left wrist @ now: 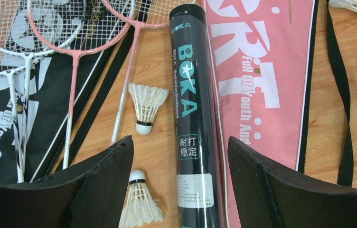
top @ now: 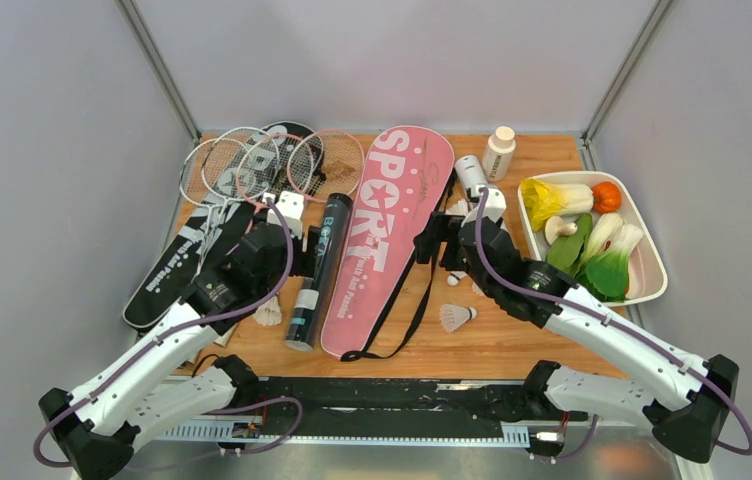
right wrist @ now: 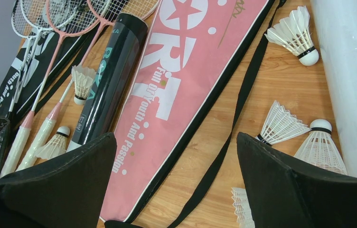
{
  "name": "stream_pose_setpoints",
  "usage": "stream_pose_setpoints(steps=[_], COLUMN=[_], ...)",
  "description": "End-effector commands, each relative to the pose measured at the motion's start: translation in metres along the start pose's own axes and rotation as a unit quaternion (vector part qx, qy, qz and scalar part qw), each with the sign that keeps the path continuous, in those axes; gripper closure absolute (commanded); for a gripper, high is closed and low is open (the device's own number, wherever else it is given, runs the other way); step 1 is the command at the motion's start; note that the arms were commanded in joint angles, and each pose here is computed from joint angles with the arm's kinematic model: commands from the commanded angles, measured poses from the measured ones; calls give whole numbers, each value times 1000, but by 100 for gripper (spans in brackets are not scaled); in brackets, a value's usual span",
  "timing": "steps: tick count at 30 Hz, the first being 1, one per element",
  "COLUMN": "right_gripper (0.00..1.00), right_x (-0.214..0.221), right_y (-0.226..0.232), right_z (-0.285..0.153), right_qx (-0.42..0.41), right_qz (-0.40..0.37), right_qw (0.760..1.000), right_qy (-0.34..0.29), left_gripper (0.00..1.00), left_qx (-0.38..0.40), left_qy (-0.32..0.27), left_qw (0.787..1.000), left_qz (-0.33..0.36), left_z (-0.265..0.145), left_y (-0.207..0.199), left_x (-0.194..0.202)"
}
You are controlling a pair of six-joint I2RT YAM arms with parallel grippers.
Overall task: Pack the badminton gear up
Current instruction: Open the lid of the shuttle tube.
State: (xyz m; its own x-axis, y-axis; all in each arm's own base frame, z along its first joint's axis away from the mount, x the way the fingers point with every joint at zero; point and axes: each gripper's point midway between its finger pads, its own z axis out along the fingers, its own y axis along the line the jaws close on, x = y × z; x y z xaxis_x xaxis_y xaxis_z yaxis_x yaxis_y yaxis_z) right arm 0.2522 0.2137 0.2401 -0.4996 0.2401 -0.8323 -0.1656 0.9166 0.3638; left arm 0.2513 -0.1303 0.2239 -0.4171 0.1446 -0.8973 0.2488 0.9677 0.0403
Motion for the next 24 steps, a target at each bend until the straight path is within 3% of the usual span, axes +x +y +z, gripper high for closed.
stream_pose_setpoints(steps=[1,6,13,24], right_gripper=[0,0,0,0], right_x=[-16,-12,-8,14], right_y=[5,2,-8,6], right_z=[-8,-9,-11,-13], right_qx=[-13,-11,3,-68], right_qz=[16,20,45,3], right_qw=[999,999,998,998], right_qy=[-25,-24,-32,-1], left_gripper=[21,21,21,21], left_qx=[-18,-46,-65,-52], left_qy=[-6,38,140,237], left_qw=[1000,998,988,970], left_qz=[-21,-15,7,-18], left_z=[-4,-1,22,55], left_y=[5,9,0,-14], left_x=[-13,-6,32,87])
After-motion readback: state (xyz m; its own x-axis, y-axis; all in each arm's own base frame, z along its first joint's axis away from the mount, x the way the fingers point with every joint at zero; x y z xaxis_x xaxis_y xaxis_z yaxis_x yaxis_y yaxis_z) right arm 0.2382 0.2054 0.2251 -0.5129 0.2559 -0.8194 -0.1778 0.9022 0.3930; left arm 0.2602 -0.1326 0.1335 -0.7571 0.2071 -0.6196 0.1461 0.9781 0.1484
